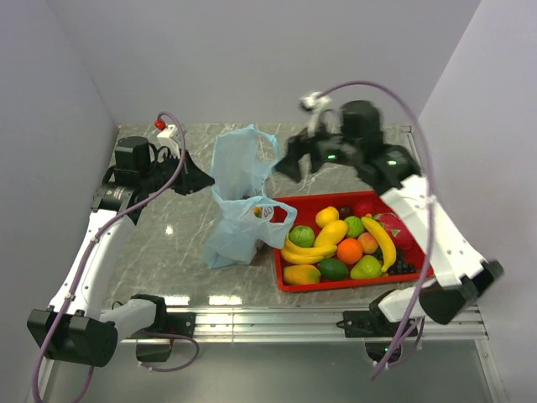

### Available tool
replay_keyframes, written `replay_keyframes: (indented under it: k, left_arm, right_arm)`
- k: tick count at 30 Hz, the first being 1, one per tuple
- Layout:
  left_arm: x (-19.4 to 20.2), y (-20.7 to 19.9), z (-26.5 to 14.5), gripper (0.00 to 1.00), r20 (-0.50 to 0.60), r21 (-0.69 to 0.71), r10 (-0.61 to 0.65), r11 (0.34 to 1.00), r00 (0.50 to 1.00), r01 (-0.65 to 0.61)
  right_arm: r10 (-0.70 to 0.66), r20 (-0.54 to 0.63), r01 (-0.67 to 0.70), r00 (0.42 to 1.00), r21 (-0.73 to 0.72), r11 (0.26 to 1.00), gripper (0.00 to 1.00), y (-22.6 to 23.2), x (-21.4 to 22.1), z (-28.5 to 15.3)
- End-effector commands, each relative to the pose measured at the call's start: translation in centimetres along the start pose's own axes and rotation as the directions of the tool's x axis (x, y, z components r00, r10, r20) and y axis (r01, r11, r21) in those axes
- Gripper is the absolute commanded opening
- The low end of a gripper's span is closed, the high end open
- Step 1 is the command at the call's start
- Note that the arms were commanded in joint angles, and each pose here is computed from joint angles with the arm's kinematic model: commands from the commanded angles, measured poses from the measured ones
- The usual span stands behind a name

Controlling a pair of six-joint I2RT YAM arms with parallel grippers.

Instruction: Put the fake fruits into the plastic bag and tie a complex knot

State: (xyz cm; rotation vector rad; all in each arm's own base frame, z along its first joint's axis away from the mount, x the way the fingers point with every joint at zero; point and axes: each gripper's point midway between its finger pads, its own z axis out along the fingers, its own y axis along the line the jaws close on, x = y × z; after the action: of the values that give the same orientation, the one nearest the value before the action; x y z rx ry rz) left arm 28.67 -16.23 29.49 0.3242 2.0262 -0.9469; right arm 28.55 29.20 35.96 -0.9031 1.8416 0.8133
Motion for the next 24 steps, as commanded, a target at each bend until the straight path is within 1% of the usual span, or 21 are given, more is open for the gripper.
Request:
replay_keyframes:
  k: [1,3,4,5,6,7,8,9,13,16,18,20,23,24]
  left_arm:
    - [-0.9,-0.6,-0.4,0.0,0.039,0.023,0.019,1.0,0.999,-0.02]
    - [-0.9,-0.6,-0.4,0.0,0.04,0.025,0.012,1.0,0.999,-0.013]
    - [-0.8,-0.6,-0.4,0.0,0.038,0.028,0.011,1.0,0.999,-0.012]
    - [-0.8,-0.6,-0.4,0.0,0.038,0.028,0.009,1.0,0.999,-0.01]
    - [-0.7,-0.6,-0.3,0.0,0.037,0.026,0.01,1.0,0.999,-0.011]
    - [-0.7,-0.6,-0.4,0.0,0.036,0.026,0.01,1.0,0.999,-0.011]
    - [-0.7,-0.5,-0.3,0.0,0.036,0.024,0.012,1.0,0.999,-0.013]
    - [-0.8,-0.5,-0.3,0.0,0.036,0.021,0.012,1.0,0.999,-0.013]
    - [-0.8,-0.4,-0.3,0.0,0.034,0.016,0.014,1.0,0.999,-0.014]
    - [-0.8,-0.4,-0.3,0.0,0.036,0.015,0.011,1.0,0.999,-0.012]
    - [-0.8,-0.2,-0.3,0.0,0.034,0.008,0.01,1.0,0.999,-0.01]
    - [-0.8,-0.1,-0.3,0.0,0.035,0.003,0.009,1.0,0.999,-0.009]
    - [-0.6,-0.2,-0.3,0.0,0.033,0.005,0.005,1.0,0.999,-0.005]
    - [-0.5,-0.1,-0.3,0.0,0.03,0.004,0.0,1.0,1.0,-0.001]
  right_arm:
    - [0.061,0.021,-0.064,0.998,0.155,0.986,0.96,-4.5,1.4,-5.6]
    - [0.09,0.001,-0.088,0.996,0.241,0.967,0.95,-6.7,3.2,-6.7]
    - [0.107,-0.041,-0.092,0.993,0.27,0.958,0.93,-7.9,5.4,-6.6]
    - [0.11,-0.065,-0.088,0.992,0.275,0.957,0.93,-8.2,6.5,-6.5]
    - [0.124,-0.106,-0.091,0.987,0.271,0.958,0.89,-8.4,8.0,-6.0]
    - [0.142,-0.158,-0.097,0.977,0.262,0.96,0.87,-8.6,10.3,-5.2]
    - [0.144,-0.19,-0.092,0.971,0.255,0.962,0.86,-8.7,11.5,-4.7]
    - [0.153,-0.247,-0.084,0.957,0.271,0.959,0.83,-9.6,13.3,-3.9]
    - [0.229,-0.397,-0.118,0.889,0.284,0.952,0.83,-10.7,19.2,-1.9]
    - [0.255,-0.474,-0.132,0.843,0.277,0.952,0.86,-10.2,22.1,-0.5]
    - [0.268,-0.506,-0.144,0.82,0.271,0.952,0.88,-9.7,23.4,0.2]
    - [0.287,-0.541,-0.152,0.791,0.279,0.948,0.89,-9.6,25.0,0.8]
    - [0.299,-0.571,-0.168,0.764,0.27,0.948,0.89,-9.0,26.6,1.6]
    - [0.304,-0.593,-0.173,0.745,0.269,0.948,0.89,-8.9,27.6,2.0]
